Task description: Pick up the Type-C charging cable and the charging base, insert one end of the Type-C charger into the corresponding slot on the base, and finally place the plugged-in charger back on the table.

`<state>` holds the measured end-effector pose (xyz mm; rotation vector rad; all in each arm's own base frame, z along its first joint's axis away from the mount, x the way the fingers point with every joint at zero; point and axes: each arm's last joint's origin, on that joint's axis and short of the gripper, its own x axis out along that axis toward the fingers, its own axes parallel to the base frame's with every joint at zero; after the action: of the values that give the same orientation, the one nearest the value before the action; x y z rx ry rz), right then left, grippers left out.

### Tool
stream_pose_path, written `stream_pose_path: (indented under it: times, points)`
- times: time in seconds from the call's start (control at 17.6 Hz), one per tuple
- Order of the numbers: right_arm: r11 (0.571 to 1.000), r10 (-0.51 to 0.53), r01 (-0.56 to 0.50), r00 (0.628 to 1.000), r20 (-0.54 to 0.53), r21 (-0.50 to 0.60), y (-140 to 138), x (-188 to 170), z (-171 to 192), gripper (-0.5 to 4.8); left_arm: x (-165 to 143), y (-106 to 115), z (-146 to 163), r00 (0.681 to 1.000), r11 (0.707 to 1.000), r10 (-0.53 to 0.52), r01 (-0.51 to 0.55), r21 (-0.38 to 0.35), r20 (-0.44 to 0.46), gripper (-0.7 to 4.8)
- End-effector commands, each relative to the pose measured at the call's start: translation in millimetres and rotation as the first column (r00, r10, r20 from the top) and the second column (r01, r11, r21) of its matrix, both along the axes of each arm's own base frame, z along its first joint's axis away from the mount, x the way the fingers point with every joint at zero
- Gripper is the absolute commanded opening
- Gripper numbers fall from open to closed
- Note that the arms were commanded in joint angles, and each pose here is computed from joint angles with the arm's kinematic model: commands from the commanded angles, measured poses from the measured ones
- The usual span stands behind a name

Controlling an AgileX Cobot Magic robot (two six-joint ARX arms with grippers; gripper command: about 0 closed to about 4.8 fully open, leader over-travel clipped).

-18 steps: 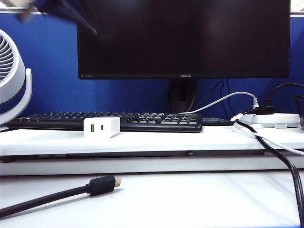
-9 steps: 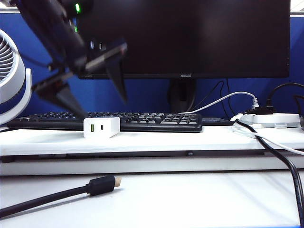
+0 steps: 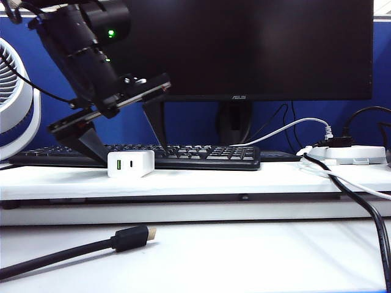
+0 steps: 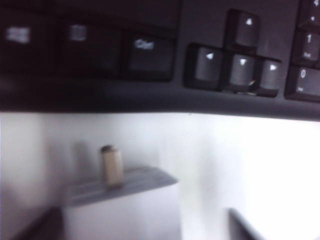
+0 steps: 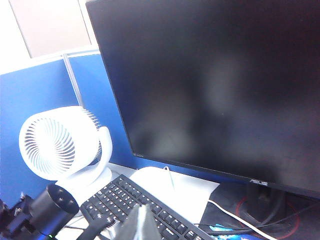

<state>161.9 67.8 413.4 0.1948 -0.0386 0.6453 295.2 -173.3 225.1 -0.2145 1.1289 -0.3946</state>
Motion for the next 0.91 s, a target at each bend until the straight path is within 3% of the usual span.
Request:
stream_pose_path:
  times: [0.06,0.11,0.23,0.4,0.57,0.68,0.8,0.91]
  points:
    - [1.000,0.001,-0.002,1.000,0.021,0.012,0,-1,4,-0.01,-4,-4,-7,0.998,1.000,-0.025,0.025,-0.001,-0.050,1.34]
    - [1.000,0.001,-0.002,1.000,0.021,0.012,0,-1,4,-0.01,-5,-4,-7,0.998,1.000,-0.028,0.028,-0.003,-0.060,0.96]
    - [1.000,0.004,-0.004,1.000,0.021,0.012,0,-1,4,-0.01,-6,-4,-7,0.995,0.998,-0.051,0.048,-0.034,-0.088,0.84]
    - [1.000,0.004,-0.004,1.000,0.021,0.012,0,-1,4,-0.01,-4,-6,5,0.978,0.981,0.108,-0.133,-0.138,-0.176,0.79]
    - [1.000,0.005,-0.005,1.000,0.021,0.012,0,-2,4,-0.01,3,-9,22,0.962,0.953,0.218,-0.246,-0.176,-0.163,0.79]
    - [1.000,0.005,-0.005,1.000,0.022,0.012,0,-2,4,-0.01,6,-9,26,0.917,0.903,0.342,-0.381,-0.198,-0.205,0.79]
    - [1.000,0.005,-0.005,1.000,0.023,0.013,0,-2,4,-0.01,8,-9,27,0.828,0.805,0.483,-0.548,-0.228,-0.285,0.79]
    - [1.000,0.005,-0.005,1.000,0.024,0.013,0,-2,4,-0.01,7,-7,25,0.811,0.796,0.527,-0.575,-0.186,-0.254,0.80]
